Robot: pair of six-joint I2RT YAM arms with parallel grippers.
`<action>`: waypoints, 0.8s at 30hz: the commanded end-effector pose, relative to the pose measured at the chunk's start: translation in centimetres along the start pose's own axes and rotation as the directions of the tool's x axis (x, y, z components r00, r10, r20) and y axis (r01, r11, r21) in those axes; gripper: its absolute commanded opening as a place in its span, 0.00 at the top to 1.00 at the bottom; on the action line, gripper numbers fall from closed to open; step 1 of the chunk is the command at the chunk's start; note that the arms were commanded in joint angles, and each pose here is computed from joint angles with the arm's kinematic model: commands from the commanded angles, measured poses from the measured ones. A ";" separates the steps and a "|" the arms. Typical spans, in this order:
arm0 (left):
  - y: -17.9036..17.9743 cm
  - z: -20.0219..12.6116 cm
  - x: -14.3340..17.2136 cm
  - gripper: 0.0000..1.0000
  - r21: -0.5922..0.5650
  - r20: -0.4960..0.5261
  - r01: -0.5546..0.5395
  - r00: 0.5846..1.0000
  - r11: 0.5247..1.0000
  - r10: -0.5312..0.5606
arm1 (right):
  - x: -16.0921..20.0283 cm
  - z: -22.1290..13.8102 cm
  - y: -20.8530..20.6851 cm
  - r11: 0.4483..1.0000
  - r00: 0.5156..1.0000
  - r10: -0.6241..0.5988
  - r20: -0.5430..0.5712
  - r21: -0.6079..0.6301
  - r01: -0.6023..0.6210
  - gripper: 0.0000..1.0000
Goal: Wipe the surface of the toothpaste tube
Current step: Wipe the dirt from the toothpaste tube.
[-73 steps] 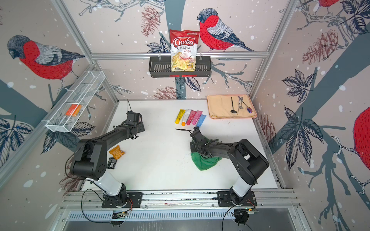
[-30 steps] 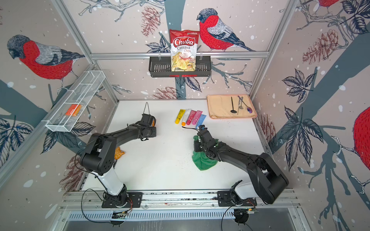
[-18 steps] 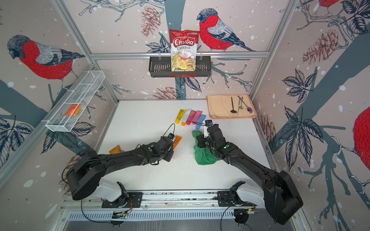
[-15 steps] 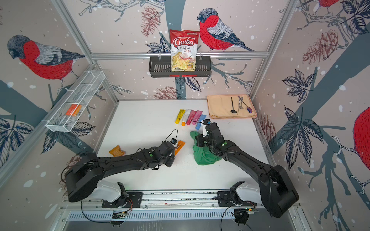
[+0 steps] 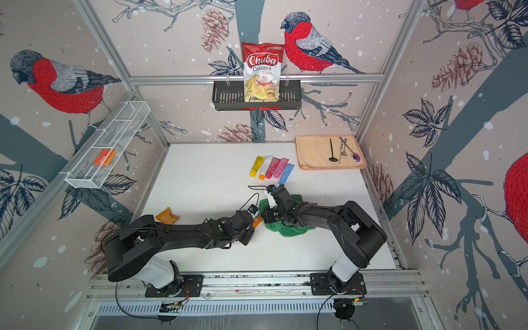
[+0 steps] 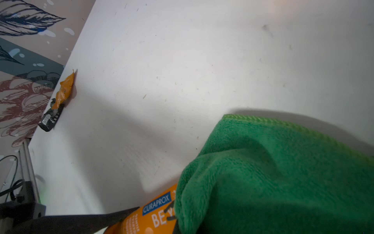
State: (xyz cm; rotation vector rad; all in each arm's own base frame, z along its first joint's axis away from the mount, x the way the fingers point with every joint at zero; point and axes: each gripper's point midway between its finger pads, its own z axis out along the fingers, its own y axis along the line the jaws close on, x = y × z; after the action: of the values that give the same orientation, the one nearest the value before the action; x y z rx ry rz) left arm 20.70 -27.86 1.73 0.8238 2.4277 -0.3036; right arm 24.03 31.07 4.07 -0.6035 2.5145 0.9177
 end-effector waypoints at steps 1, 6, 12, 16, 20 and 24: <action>-0.5 0.2 1.0 0.79 0.028 -0.026 -0.026 0.999 0.999 0.027 | -0.4 0.3 3.3 0.986 1.000 0.013 0.017 -0.169 -0.010 1.00; -0.5 0.0 1.0 0.79 0.029 -0.019 -0.032 0.999 0.999 0.033 | -0.4 0.8 5.0 0.968 1.000 0.026 0.010 -0.251 -0.022 1.00; -0.2 -0.2 0.9 0.79 0.018 -0.008 -0.035 0.999 0.999 0.035 | 1.4 1.8 -1.9 0.997 0.996 0.077 -0.054 0.027 -0.076 1.00; 0.2 -0.4 0.8 0.79 -0.001 0.007 -0.041 0.999 0.999 0.041 | 1.2 -0.6 -6.9 0.958 0.996 0.086 -0.033 0.278 -0.074 1.00; 0.0 -0.4 0.7 0.79 0.006 0.018 -0.050 0.999 0.999 0.050 | 0.4 -1.8 -7.8 0.952 0.995 0.098 0.000 0.291 -0.094 1.00; 0.0 -0.4 0.4 0.79 0.002 0.028 -0.063 0.998 0.998 0.063 | 0.1 -0.4 -3.4 0.990 0.998 0.063 -0.017 0.125 -0.061 1.00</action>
State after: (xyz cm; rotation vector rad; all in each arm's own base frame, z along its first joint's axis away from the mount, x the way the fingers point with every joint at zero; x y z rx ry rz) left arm 20.53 -27.61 1.98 0.8528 2.3768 -0.3026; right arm 27.32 27.39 2.87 -0.4415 2.5644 0.7286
